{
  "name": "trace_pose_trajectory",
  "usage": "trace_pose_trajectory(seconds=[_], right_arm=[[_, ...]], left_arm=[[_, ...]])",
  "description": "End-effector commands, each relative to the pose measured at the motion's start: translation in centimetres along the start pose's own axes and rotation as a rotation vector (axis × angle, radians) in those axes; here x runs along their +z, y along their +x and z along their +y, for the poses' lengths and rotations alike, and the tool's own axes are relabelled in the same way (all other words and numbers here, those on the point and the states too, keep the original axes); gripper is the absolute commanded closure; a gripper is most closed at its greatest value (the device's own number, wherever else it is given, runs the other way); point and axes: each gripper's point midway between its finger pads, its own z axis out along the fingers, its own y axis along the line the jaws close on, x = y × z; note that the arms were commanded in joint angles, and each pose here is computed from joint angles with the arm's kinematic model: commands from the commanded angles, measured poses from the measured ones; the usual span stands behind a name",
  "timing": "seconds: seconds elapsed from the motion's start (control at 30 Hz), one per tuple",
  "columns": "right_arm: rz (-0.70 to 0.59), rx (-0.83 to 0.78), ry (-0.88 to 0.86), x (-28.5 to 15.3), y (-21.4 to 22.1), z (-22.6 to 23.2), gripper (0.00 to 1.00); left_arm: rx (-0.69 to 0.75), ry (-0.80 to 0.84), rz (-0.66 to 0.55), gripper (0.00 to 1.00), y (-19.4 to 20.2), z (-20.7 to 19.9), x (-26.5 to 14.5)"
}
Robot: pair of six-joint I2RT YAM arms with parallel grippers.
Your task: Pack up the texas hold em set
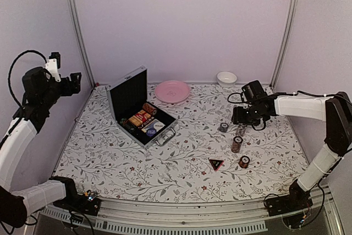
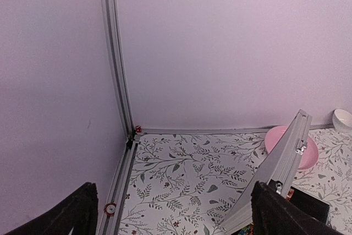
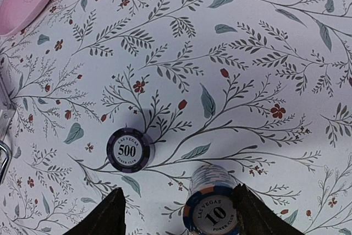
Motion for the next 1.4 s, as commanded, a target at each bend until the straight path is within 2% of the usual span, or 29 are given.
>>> trace_pose_trajectory(seconds=[0.0, 0.3, 0.7, 1.0, 1.13, 1.23, 1.3, 1.37], right_arm=[[0.028, 0.011, 0.123, 0.5, 0.9, -1.4, 0.33], [-0.02, 0.005, 0.169, -0.9, -0.2, -2.0, 0.32], [0.028, 0.022, 0.219, 0.5, 2.0, -3.3, 0.52], [0.029, 0.03, 0.198, 1.6, 1.9, -2.8, 0.54], [0.025, 0.037, 0.199, 1.6, 1.9, -2.8, 0.64], [0.002, 0.044, 0.192, 0.9, 1.2, -2.6, 0.78], [-0.03, 0.061, 0.159, -0.3, 0.1, -1.9, 0.91], [-0.078, 0.077, 0.093, -2.1, -1.8, -0.5, 0.97]], left_arm=[[0.014, 0.014, -0.003, 0.03, 0.1, -0.4, 0.2], [0.017, 0.012, 0.002, 0.03, 0.3, -0.4, 0.3], [0.012, 0.022, 0.005, 0.03, 0.4, -0.6, 0.4], [0.01, 0.028, 0.002, 0.03, 0.3, -0.7, 0.3], [0.01, 0.03, 0.004, 0.03, 0.4, -0.7, 0.3], [0.01, 0.03, 0.003, 0.03, 0.3, -0.7, 0.3], [0.009, 0.029, -0.001, 0.03, 0.3, -0.7, 0.2], [0.008, 0.03, -0.001, 0.03, 0.2, -0.7, 0.2]])
